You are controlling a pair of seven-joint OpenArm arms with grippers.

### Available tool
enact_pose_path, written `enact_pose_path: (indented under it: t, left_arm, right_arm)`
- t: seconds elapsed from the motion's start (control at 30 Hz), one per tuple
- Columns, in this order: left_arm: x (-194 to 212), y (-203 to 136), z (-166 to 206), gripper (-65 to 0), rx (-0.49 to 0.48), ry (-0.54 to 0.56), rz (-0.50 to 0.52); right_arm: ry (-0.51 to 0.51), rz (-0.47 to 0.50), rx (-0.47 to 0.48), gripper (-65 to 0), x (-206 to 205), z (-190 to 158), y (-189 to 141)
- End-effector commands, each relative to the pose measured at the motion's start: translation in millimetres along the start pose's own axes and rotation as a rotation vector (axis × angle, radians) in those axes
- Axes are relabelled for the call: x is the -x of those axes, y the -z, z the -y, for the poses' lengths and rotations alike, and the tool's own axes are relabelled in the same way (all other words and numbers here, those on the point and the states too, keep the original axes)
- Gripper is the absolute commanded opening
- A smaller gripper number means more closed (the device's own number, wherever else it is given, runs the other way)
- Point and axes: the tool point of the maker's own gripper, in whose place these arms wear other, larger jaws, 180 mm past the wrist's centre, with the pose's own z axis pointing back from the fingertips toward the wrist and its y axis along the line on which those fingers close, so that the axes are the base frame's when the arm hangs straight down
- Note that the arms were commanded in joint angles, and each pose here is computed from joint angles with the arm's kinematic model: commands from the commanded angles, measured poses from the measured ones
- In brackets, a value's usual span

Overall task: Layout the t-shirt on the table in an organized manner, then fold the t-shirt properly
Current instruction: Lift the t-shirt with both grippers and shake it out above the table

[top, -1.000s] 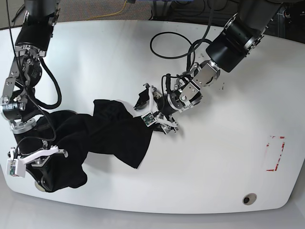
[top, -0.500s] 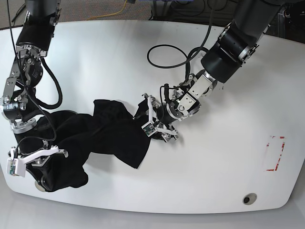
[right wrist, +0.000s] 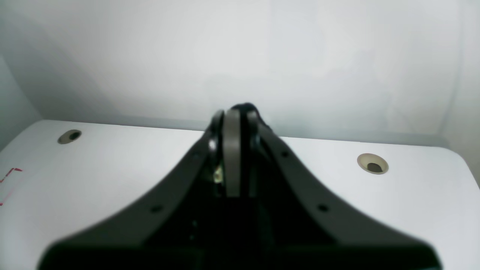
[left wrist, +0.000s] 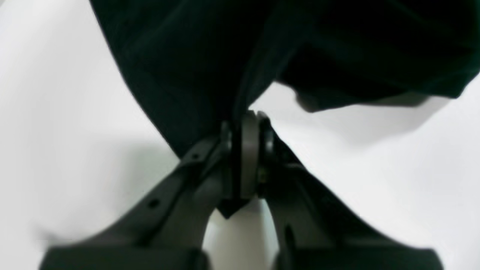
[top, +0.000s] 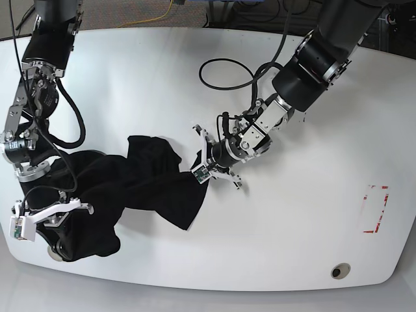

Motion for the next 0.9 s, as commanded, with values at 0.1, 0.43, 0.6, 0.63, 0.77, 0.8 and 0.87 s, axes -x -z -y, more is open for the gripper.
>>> enact_pose_path:
  t: [0.1,0.43,0.6,0.63,0.77,0.8,0.87]
  left_arm:
    - [-5,-3,-35,-65.0,-0.145,0.016,-0.01]
    - [-25,-30,-75,-65.0,-0.276,-0.053,0.091]
    - [-42,-64,-106,-65.0,-0.361,-0.082,0.182]
    - [-44,-69,-109,-65.0,-0.371,-0.085,0.194]
    - [-58,-91,-123,-65.0,-0.413,-0.079,0.251]
    - [-64,-98,-126,-65.0,-0.423,-0.069,0.272]
    - [-73,-109,-132,-65.0,-0.438,-0.049,0.299]
  right_arm:
    - [-0.016,0.075,-0.002,-65.0,-23,1,-2]
    - [-0.065,0.054,0.037,-65.0,-16,7,-4]
    - [-0.076,0.051,0.045,-65.0,-15,9,-5]
    - [-0.077,0.051,0.045,-65.0,-15,9,-5]
    - [-0.084,0.06,0.039,-65.0,-19,7,-6]
    - [-0.091,0.069,0.035,-65.0,-23,5,-7]
    - [-0.095,0.077,0.029,-65.0,-25,2,-7]
